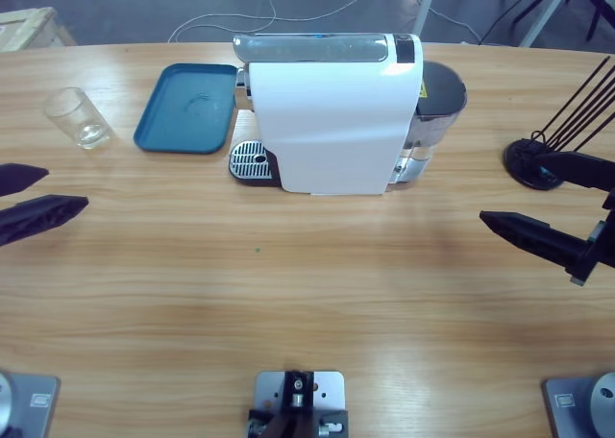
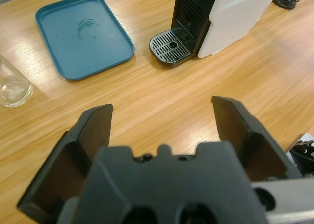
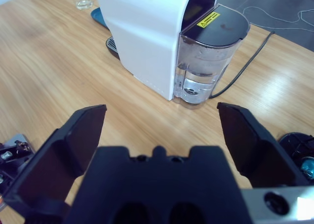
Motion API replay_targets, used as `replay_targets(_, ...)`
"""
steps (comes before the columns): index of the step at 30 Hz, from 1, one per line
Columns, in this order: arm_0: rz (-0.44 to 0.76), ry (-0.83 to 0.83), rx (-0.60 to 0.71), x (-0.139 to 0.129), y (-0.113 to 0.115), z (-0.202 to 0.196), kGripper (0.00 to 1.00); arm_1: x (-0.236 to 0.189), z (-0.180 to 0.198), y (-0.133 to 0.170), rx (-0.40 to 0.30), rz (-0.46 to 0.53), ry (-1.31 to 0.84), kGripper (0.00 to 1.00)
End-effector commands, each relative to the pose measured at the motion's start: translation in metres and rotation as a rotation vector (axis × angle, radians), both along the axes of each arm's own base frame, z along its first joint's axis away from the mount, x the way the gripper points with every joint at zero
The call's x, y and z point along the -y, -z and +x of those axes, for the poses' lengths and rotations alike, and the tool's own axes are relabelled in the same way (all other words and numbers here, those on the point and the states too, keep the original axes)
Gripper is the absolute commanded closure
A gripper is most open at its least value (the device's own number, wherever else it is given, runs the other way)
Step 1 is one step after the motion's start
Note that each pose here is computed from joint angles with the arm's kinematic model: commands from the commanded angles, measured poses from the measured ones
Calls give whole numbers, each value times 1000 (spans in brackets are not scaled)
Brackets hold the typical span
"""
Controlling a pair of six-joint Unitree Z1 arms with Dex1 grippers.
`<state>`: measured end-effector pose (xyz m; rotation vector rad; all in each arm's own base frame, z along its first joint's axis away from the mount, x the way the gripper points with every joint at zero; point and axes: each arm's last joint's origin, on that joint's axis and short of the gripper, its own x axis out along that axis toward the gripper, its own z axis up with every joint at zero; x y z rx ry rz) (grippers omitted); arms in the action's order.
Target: Pour coffee
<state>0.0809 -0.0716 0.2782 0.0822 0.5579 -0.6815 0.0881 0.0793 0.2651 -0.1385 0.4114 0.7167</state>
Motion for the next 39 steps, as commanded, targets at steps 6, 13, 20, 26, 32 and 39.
replay_targets(6, 11, 17, -37, 3, 10, 1, 138, 0, -3, 13, -32, -34, -31, 0)
replay_targets(13, 8, 37, -53, 13, 5, 10, 107, 2, -5, 12, -24, -22, -38, 0)
replay_targets(20, -167, 49, -100, 52, -78, 60, 32, 3, -7, 11, -10, -10, -36, 0)
replay_targets(26, -78, 106, -205, 97, -36, 118, 23, 8, -11, 8, 6, 14, -27, 0)
replay_targets(32, -374, 74, -323, 97, -55, 140, 23, 5, -9, 10, -10, 0, -24, 0)
replay_targets(39, -657, -88, -514, 83, -73, 159, 150, 6, -9, 10, -6, 3, -23, 0)
